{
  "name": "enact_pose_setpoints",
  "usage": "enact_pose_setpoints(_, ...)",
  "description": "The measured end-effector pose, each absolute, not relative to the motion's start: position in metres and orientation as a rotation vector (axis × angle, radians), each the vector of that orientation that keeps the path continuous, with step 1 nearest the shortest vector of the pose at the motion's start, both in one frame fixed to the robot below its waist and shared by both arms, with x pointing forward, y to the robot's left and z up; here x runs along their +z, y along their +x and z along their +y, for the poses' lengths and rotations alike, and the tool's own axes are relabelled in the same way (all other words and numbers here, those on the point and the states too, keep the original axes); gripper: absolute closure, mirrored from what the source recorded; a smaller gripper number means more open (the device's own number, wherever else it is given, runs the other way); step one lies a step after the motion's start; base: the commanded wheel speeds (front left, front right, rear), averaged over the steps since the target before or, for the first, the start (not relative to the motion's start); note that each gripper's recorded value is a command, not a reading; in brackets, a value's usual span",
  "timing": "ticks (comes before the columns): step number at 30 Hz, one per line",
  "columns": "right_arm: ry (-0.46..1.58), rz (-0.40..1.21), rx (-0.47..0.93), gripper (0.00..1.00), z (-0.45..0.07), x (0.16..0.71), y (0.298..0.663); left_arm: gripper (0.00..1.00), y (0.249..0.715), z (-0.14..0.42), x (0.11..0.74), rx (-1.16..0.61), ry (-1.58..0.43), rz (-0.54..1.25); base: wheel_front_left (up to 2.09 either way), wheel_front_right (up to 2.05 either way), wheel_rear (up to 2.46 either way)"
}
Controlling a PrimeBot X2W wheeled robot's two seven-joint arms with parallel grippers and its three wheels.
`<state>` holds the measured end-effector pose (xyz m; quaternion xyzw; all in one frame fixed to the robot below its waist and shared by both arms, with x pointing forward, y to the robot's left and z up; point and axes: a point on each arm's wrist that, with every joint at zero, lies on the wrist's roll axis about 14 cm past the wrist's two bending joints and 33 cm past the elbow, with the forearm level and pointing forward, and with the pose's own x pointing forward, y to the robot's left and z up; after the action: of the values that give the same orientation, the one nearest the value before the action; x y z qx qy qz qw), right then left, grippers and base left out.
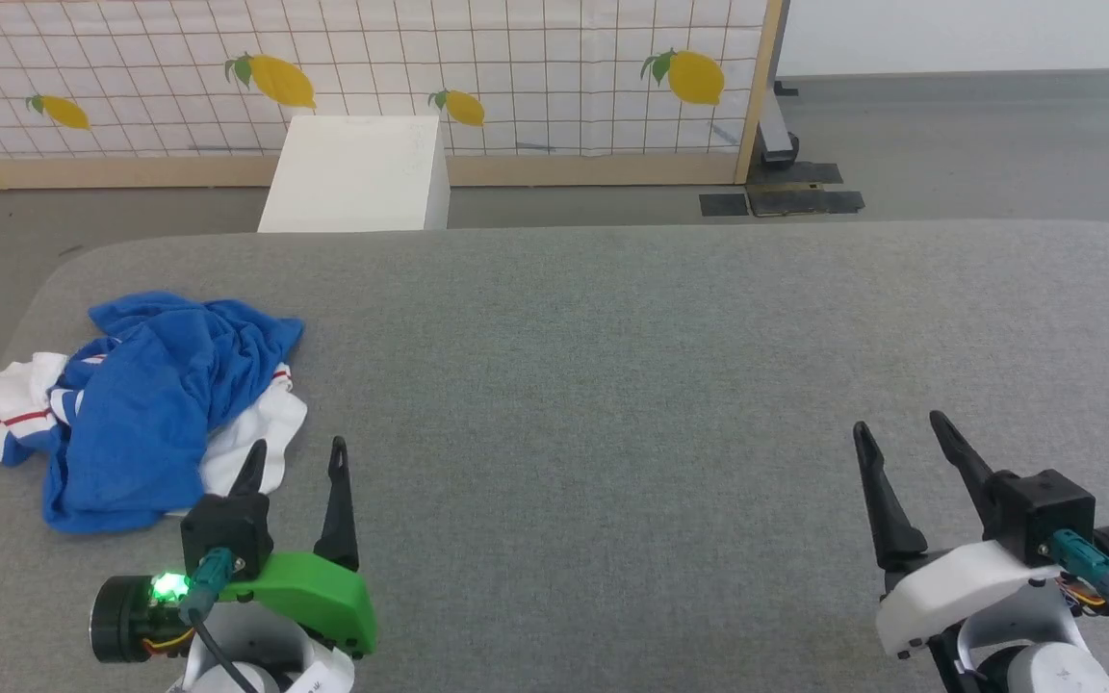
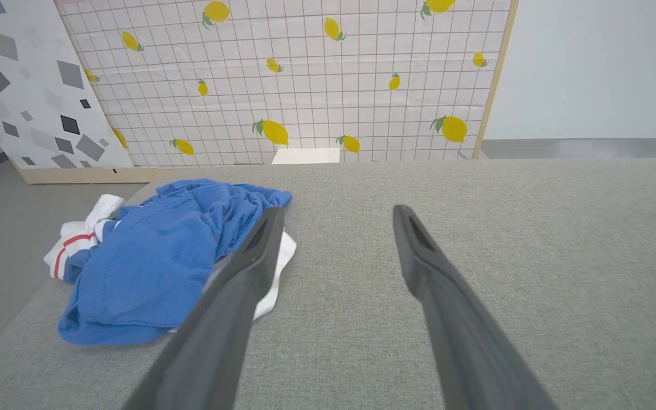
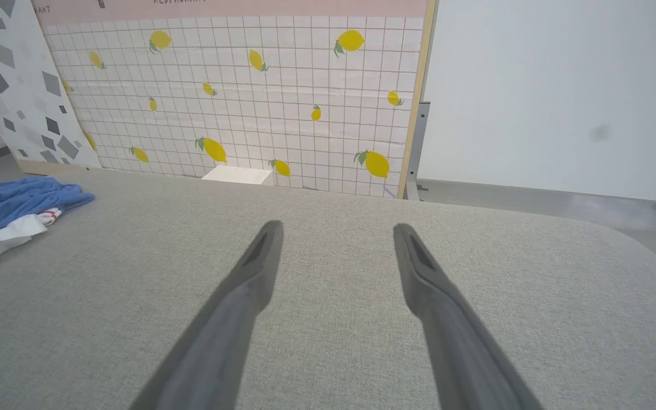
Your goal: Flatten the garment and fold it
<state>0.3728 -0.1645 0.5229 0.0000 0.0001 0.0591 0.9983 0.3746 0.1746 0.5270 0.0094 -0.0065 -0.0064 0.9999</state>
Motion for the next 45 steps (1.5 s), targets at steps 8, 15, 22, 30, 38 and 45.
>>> enact_pose_setpoints(8, 0.021, -0.009, 0.104, 0.00, -0.169, 0.523, 0.373, 0.00, 0.374, 0.174, 0.525, -0.014, 0.002, -0.016, 0.00, 0.00, 0.00)
enact_pose_setpoints(15, 0.037, -0.015, 0.095, 0.00, -0.172, 0.522, 0.373, 0.00, 0.374, 0.174, 0.521, -0.020, -0.009, -0.013, 0.00, 0.00, 0.00)
enact_pose_setpoints(22, 0.055, -0.018, 0.086, 0.00, -0.175, 0.520, 0.373, 0.00, 0.374, 0.174, 0.519, -0.020, -0.026, -0.015, 0.00, 0.00, 0.00)
enact_pose_setpoints(30, 0.075, -0.020, 0.073, 0.00, -0.179, 0.517, 0.373, 0.00, 0.374, 0.172, 0.515, -0.025, -0.033, -0.011, 0.00, 0.00, 0.00)
enact_pose_setpoints(38, 0.093, -0.021, 0.062, 0.00, -0.182, 0.514, 0.373, 0.00, 0.373, 0.172, 0.512, -0.028, -0.035, -0.011, 0.00, 0.00, 0.00)
enact_pose_setpoints(45, 0.104, -0.021, 0.052, 0.00, -0.185, 0.511, 0.372, 0.00, 0.373, 0.172, 0.510, -0.029, -0.043, -0.011, 0.00, 0.00, 0.00)
